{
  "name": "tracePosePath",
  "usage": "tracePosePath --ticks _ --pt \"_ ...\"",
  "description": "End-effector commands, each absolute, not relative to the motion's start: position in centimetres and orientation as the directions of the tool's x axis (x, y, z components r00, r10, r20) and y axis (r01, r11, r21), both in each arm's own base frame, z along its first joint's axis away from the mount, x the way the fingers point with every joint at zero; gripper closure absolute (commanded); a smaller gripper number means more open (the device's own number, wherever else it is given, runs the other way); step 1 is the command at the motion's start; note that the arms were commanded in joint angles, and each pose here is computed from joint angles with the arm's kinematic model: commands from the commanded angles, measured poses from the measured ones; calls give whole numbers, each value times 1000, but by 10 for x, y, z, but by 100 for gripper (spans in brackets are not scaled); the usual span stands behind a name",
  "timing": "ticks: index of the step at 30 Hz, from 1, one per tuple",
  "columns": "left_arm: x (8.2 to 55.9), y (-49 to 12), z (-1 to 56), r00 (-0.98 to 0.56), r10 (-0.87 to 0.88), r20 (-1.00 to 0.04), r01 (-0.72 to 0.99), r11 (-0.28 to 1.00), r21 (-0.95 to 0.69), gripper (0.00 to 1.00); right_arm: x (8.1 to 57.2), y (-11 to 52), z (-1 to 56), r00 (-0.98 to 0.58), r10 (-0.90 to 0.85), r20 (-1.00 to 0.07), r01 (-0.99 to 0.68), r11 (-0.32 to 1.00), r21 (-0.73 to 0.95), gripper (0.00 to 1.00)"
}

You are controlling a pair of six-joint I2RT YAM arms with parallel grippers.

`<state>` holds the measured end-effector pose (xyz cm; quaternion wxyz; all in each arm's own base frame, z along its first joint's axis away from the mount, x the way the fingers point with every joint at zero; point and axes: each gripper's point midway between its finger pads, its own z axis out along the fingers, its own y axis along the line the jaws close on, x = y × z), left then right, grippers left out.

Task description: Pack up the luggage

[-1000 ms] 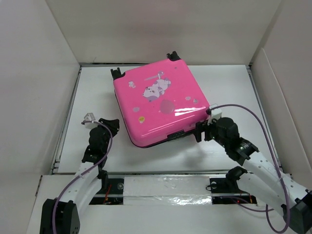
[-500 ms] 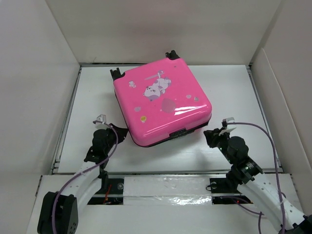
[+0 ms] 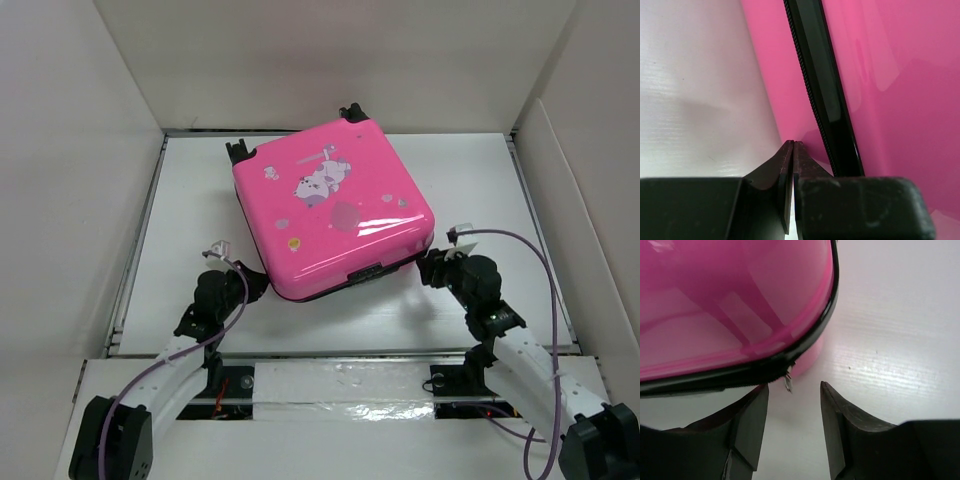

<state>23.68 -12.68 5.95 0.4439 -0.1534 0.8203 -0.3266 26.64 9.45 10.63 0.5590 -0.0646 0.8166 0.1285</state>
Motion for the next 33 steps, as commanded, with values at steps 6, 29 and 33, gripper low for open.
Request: tracePosePath --ticks 6,29,33 --pt "234 -143 74 -562 -494 -663 143 731 -667 100 286 102 157 -134 42 -990 -317 945 83 46" --pt "236 -166 116 -528 -499 -687 317 634 -705 100 272 144 145 -232 48 -971 -465 872 154 100" --pt "242 -173 136 -505 -535 -677 358 584 -729 100 236 186 135 -360 -54 -931 -571 802 175 100"
